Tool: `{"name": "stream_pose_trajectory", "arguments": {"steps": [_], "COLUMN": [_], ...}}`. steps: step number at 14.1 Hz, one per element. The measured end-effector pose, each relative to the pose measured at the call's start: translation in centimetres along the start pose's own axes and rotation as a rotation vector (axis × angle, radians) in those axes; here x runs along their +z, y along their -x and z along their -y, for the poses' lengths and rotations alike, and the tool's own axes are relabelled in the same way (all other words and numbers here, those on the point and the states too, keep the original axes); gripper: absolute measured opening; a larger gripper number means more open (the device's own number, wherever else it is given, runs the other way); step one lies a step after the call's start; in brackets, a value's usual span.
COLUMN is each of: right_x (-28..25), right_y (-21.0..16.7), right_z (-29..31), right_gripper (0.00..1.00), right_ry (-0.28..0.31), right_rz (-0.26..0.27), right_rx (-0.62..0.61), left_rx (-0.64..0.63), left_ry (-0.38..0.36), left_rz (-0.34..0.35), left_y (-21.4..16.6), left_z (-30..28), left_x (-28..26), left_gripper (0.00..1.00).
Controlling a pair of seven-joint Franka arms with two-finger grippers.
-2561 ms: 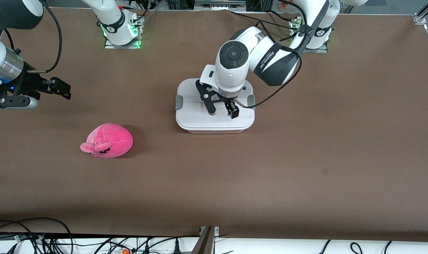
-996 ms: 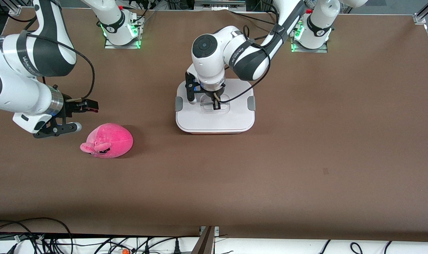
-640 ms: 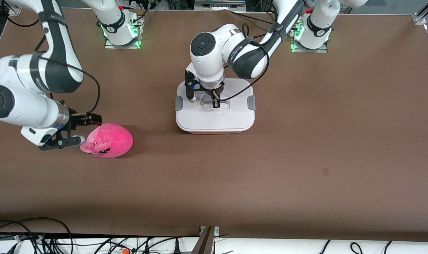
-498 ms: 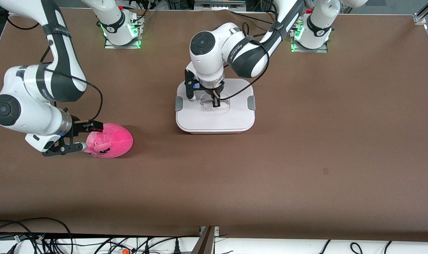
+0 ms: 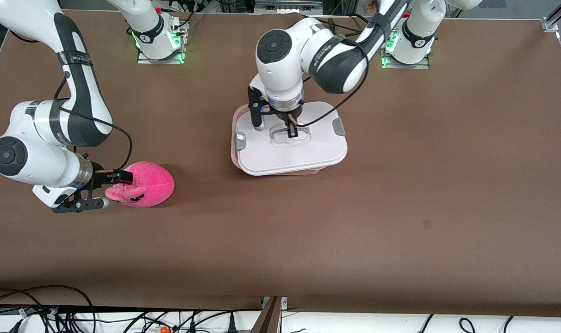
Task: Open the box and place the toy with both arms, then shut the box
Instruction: 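Lift the lid off with the left gripper while the right gripper grasps the toy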
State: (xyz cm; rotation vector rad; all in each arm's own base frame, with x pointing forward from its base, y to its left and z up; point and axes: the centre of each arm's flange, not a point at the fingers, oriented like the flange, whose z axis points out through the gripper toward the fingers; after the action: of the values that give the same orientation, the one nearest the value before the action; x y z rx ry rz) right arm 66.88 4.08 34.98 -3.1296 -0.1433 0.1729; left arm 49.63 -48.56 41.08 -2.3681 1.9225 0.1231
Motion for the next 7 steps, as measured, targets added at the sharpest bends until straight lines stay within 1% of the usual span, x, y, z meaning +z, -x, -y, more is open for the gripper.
{"name": "stream_pose_trajectory", "arguments": {"steps": [2,4,7], "right_x": [0.6,0.9,1.5], "right_y": [-0.1,-0.1,-0.2], "right_z": [0.5,0.9,1.0], "right_gripper": [0.99,0.99,0.97], "right_ry": [-0.009,-0.009,-0.009], "right_rz": [0.009,0.014,0.023], "right_rx": [0.026,0.033,0.034], "left_rx": [-0.043,-0.056,-0.041], "left_ry": [0.015,0.034,0.086], "left_rz": [0.022,0.044,0.061], "left_y": [2.6,6.0,13.7], "left_z": [2.0,4.6,10.6], "left_x": [-1.4,-2.7,-3.6], "left_gripper": [0.07,0.07,0.07]}}
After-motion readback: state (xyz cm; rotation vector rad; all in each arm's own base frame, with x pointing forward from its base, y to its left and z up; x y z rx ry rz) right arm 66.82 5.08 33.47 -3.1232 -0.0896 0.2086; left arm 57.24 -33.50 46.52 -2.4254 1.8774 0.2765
